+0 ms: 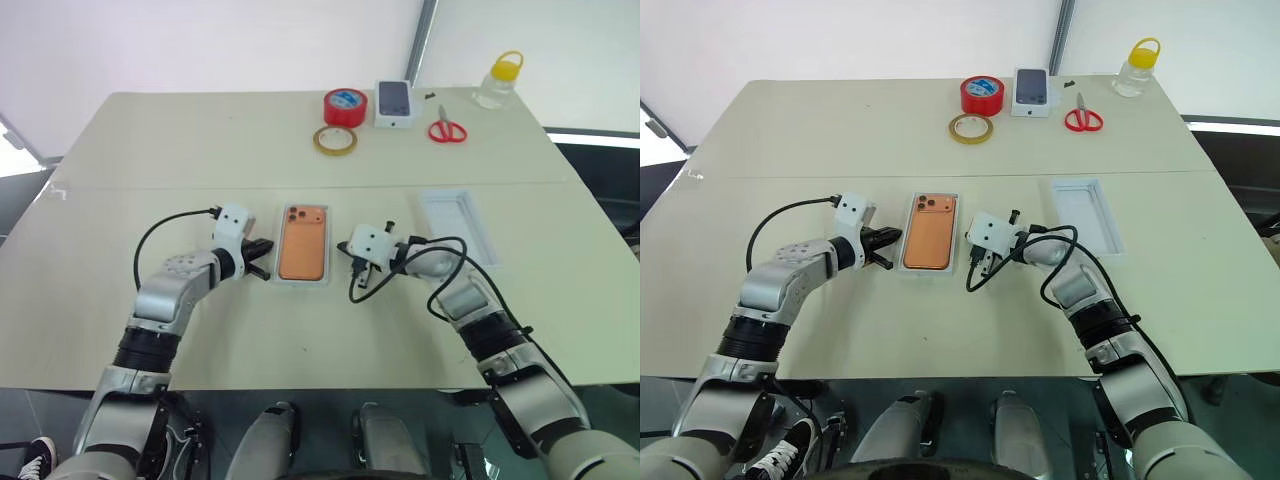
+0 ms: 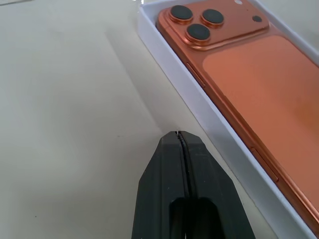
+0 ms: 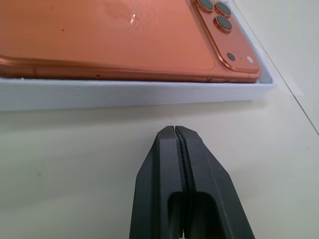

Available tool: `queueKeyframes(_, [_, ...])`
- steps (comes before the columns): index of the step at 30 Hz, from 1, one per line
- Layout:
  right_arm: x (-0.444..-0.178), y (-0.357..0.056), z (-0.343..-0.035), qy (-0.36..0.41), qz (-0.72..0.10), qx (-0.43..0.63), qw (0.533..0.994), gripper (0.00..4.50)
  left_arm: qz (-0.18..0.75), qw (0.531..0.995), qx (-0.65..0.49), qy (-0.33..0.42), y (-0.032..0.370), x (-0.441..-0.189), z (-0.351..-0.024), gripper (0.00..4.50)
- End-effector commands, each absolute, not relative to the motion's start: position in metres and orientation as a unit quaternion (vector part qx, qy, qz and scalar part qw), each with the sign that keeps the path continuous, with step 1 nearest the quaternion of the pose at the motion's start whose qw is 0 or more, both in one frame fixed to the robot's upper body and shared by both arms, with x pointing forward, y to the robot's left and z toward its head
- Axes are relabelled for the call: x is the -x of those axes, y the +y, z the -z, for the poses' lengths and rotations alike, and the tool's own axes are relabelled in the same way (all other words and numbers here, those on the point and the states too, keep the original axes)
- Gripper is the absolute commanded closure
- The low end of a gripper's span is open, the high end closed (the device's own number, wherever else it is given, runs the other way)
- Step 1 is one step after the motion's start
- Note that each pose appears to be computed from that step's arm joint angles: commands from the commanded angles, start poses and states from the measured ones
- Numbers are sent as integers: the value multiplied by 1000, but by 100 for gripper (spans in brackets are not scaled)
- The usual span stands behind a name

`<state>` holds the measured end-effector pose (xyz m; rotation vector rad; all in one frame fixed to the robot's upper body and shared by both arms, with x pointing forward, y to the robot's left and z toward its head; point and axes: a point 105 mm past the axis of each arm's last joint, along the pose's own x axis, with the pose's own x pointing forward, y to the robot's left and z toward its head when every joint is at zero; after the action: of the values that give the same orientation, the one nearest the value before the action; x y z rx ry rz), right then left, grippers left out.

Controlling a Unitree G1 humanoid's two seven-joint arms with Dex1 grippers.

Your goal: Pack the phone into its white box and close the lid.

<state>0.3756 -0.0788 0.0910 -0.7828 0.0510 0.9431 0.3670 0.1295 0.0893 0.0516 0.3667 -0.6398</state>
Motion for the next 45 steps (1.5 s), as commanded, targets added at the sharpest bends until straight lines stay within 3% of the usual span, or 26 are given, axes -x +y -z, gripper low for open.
queueKeyframes(1, [-378,-75,-103,1,-442,379,813,450,376,907,-21,188,100,-355,-83,447])
queueKeyframes(17, [-355,-142,-105,56,-423,400,811,450,515,845,7,147,-19,-360,-104,447])
queueKeyframes(27, [-355,-188,-105,88,-372,423,821,450,565,815,-2,131,-61,-352,-110,447])
queueKeyframes(37, [-347,-198,-105,99,-377,427,816,450,539,831,-20,135,-27,-367,-102,447])
queueKeyframes(45, [-362,-207,-122,89,-357,441,819,450,517,845,-60,123,8,-372,-107,447])
